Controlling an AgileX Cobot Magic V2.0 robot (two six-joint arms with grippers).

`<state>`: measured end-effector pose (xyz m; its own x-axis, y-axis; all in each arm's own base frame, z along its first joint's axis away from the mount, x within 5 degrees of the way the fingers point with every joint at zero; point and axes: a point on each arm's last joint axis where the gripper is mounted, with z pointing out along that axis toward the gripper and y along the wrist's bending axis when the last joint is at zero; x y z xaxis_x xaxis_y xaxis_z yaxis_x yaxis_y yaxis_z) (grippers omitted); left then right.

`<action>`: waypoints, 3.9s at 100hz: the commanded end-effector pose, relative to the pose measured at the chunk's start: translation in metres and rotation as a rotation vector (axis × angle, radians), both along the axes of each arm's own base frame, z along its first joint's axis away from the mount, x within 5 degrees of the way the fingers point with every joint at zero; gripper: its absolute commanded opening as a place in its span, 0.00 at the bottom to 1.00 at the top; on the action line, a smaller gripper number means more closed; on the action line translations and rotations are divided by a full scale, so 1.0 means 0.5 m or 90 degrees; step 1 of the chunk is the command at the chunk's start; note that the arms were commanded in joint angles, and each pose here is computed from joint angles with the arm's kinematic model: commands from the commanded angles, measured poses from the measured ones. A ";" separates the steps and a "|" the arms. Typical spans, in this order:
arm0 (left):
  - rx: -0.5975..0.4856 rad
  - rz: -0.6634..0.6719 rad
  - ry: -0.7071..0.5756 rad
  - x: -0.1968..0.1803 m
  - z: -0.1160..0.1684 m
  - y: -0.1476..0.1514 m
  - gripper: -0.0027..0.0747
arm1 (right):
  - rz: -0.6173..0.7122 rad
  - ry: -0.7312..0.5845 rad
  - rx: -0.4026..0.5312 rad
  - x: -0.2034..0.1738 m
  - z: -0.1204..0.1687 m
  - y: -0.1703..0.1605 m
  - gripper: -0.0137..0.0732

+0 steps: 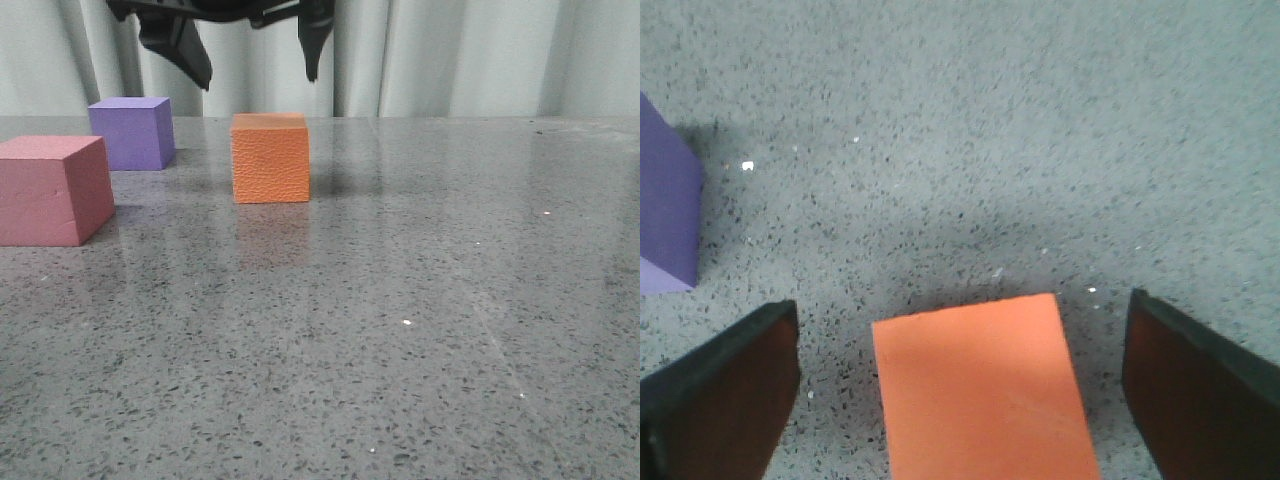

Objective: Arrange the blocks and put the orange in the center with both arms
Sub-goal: 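Lower the open left gripper around the orange cube and close it, then lift the orange cube with the left gripper toward the purple cube, then lower the orange cube between the purple and pink cubes, open left gripper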

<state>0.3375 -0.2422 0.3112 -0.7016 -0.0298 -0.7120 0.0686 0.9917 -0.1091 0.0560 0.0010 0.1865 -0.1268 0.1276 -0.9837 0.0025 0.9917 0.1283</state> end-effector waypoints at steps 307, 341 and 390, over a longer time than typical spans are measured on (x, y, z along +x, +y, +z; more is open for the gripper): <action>0.069 0.054 -0.061 0.000 0.005 0.213 0.12 | -0.003 -0.076 -0.003 -0.003 0.027 -0.001 0.08; 0.086 0.052 -0.023 0.020 -0.043 0.202 0.12 | -0.003 -0.076 -0.003 -0.003 0.027 -0.001 0.08; 0.129 0.062 0.000 0.022 -0.058 0.209 0.12 | -0.003 -0.076 -0.003 -0.003 0.027 -0.001 0.08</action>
